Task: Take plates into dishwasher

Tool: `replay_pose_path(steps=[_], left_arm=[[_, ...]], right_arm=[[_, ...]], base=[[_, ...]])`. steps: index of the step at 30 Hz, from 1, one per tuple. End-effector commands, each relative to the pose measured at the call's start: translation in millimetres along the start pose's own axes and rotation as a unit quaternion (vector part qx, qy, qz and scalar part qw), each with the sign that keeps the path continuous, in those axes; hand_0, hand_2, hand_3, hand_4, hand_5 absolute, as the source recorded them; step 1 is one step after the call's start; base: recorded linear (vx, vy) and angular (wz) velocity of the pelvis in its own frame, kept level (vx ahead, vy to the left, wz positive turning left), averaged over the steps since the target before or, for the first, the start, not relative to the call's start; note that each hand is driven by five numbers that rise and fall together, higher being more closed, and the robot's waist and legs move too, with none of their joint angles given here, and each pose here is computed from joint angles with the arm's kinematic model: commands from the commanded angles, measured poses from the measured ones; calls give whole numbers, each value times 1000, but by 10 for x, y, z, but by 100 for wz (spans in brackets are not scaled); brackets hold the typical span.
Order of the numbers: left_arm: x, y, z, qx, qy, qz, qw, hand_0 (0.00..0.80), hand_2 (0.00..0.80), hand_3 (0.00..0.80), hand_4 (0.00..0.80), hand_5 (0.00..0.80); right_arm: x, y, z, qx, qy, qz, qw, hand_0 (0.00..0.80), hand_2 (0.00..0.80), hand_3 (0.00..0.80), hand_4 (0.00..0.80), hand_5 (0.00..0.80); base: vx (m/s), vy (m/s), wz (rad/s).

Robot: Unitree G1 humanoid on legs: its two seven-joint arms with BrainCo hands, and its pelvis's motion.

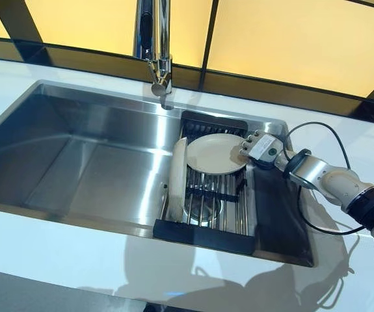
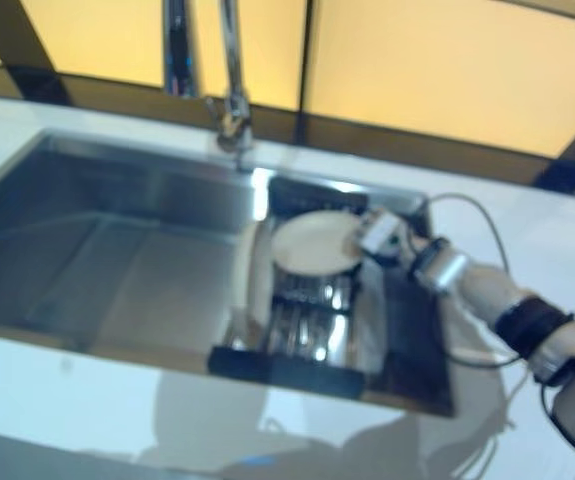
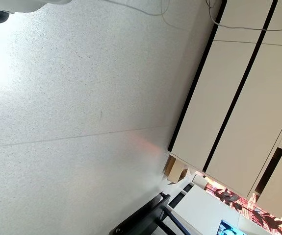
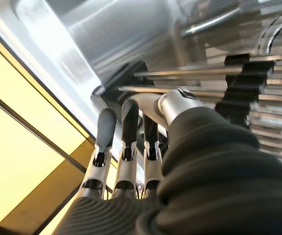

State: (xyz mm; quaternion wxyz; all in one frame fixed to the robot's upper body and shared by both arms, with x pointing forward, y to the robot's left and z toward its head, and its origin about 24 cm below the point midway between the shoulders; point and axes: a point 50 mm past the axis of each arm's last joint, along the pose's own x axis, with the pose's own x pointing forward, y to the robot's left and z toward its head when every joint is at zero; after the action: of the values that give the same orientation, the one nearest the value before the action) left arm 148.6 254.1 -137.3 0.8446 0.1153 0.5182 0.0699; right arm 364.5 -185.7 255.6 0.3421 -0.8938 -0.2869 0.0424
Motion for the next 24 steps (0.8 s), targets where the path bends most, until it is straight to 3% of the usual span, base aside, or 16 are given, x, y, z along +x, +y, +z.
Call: replay_pose_path(steps=[1, 24], left_arm=[[8, -47, 52, -2, -10, -3, 1000, 0, 0, 0, 0, 0], [1, -27, -27, 15, 4, 6, 1000, 0, 0, 0, 0, 0]], right_arm=[[-26, -53, -230, 8, 42, 4, 999, 800, 800, 800, 800, 800], [-103, -66, -421, 44, 97, -6, 994, 800, 800, 800, 800, 800]], base=[[0, 0, 0], [0, 0, 0]])
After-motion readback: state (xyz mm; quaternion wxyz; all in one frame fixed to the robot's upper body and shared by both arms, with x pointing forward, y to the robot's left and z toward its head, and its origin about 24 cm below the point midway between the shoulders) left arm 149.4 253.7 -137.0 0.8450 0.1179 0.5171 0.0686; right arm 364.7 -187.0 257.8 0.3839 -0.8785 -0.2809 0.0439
